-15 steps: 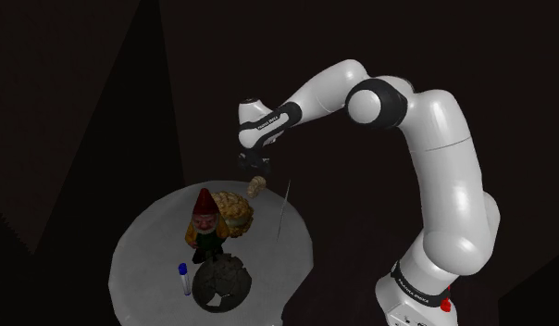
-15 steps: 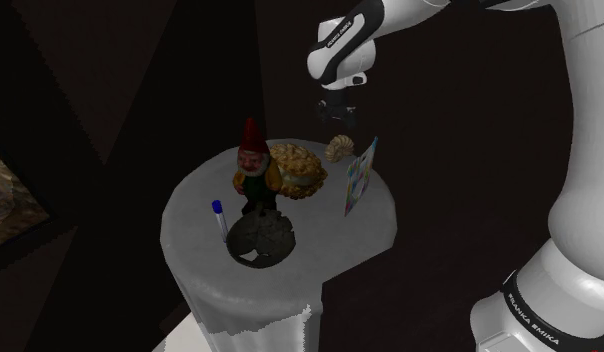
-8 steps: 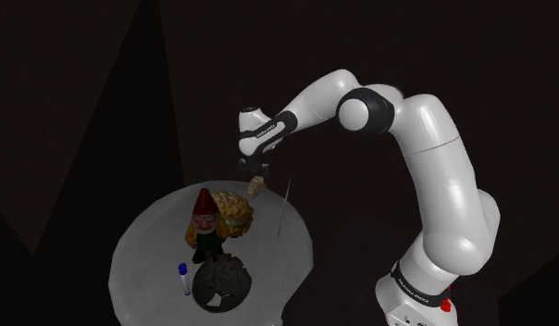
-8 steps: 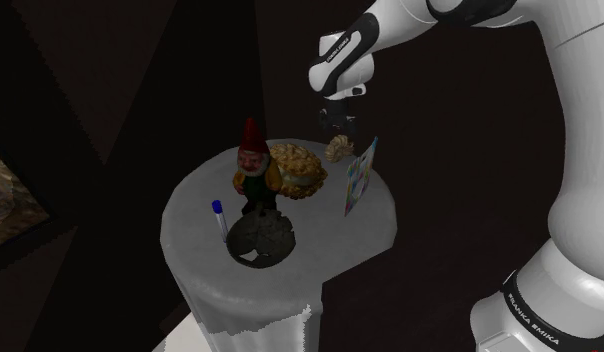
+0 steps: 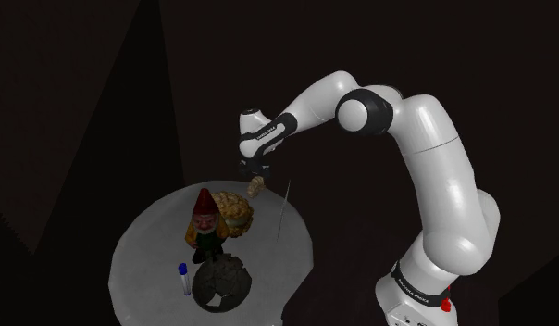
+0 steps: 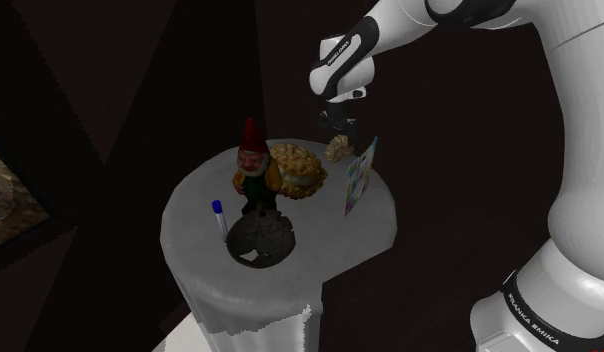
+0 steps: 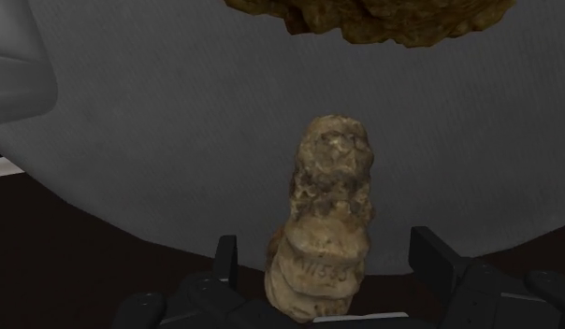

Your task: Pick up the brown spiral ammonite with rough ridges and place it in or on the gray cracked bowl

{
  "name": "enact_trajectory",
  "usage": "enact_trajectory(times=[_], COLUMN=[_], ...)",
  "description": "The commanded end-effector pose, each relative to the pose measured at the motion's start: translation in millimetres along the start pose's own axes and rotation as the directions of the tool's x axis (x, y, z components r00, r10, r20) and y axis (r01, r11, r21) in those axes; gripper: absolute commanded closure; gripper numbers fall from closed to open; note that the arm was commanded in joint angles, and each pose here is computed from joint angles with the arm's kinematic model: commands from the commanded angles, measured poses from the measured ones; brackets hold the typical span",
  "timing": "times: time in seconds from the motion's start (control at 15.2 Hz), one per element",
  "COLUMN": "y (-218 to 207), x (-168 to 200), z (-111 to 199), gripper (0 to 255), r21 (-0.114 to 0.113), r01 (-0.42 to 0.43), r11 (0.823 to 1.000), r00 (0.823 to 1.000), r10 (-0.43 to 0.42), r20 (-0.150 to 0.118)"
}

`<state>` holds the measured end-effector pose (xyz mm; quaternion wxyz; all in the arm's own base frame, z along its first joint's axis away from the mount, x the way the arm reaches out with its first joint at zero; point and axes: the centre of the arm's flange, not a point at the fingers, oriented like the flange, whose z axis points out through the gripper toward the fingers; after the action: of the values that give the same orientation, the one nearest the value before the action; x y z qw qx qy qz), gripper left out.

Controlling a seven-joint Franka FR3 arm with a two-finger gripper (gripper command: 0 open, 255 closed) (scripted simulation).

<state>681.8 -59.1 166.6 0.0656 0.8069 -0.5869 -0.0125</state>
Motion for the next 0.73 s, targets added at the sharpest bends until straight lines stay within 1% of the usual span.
enact_trajectory(times=[0.0,0.59,0.66], y=[0.0,0.0,0.7], x=[0.0,0.0,0.3], z=[0.0,0.0,-5.2], gripper=[255,255,255], r21=[0.0,0.0,0.0], r01=[0.0,0.0,0.0], r11=[1.0,1.0,1.0], r00=[1.0,1.0,1.0], r10=[0.0,0.0,0.0], r20=[0.0,0.0,0.0])
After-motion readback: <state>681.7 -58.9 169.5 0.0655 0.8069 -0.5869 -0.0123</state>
